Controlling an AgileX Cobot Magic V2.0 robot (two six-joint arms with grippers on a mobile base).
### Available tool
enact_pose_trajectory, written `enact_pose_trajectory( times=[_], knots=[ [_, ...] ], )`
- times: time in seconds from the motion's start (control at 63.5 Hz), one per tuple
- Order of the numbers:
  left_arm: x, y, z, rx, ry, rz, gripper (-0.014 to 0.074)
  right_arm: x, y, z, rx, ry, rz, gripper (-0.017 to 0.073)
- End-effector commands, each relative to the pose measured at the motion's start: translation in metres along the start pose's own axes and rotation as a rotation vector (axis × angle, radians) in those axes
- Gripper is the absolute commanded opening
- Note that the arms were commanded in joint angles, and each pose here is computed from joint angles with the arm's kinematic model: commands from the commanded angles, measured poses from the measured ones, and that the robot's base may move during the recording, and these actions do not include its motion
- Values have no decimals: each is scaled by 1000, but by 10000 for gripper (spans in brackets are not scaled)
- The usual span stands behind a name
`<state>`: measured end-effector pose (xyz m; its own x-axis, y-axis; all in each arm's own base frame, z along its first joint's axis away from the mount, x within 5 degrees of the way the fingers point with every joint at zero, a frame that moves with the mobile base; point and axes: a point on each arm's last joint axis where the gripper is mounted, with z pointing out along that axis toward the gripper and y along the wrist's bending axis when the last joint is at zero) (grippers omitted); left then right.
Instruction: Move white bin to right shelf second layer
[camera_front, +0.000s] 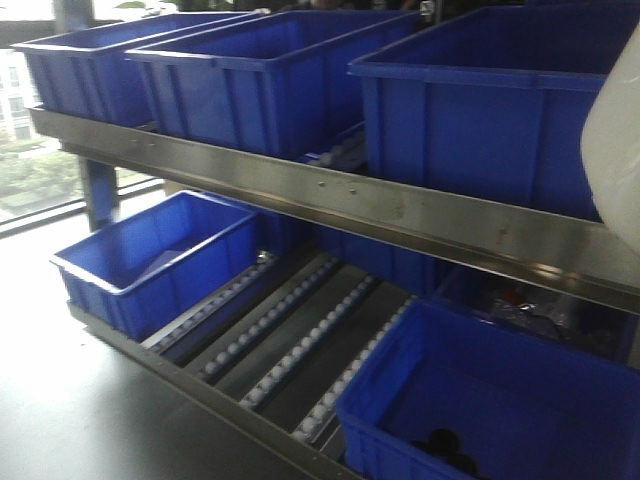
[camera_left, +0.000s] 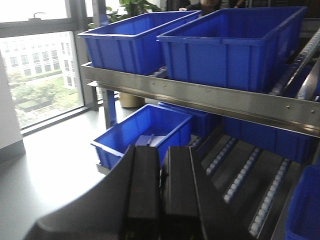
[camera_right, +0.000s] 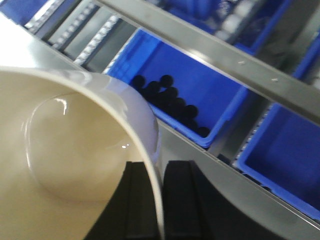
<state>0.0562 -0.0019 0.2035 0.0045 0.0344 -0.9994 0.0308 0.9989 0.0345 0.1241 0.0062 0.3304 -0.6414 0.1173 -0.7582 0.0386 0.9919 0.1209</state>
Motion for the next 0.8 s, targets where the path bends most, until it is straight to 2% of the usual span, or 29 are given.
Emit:
enact_pose_trajectory(
  times=[0.0, 0.788],
  knots=[
    [4, 0, 0, -4, -60, -9, 85, -15, 1, -7, -7, -115, 4, 48],
    [4, 0, 0, -4, -60, -9, 85, -15, 1, -7, -7, -115, 4, 48]
  ],
)
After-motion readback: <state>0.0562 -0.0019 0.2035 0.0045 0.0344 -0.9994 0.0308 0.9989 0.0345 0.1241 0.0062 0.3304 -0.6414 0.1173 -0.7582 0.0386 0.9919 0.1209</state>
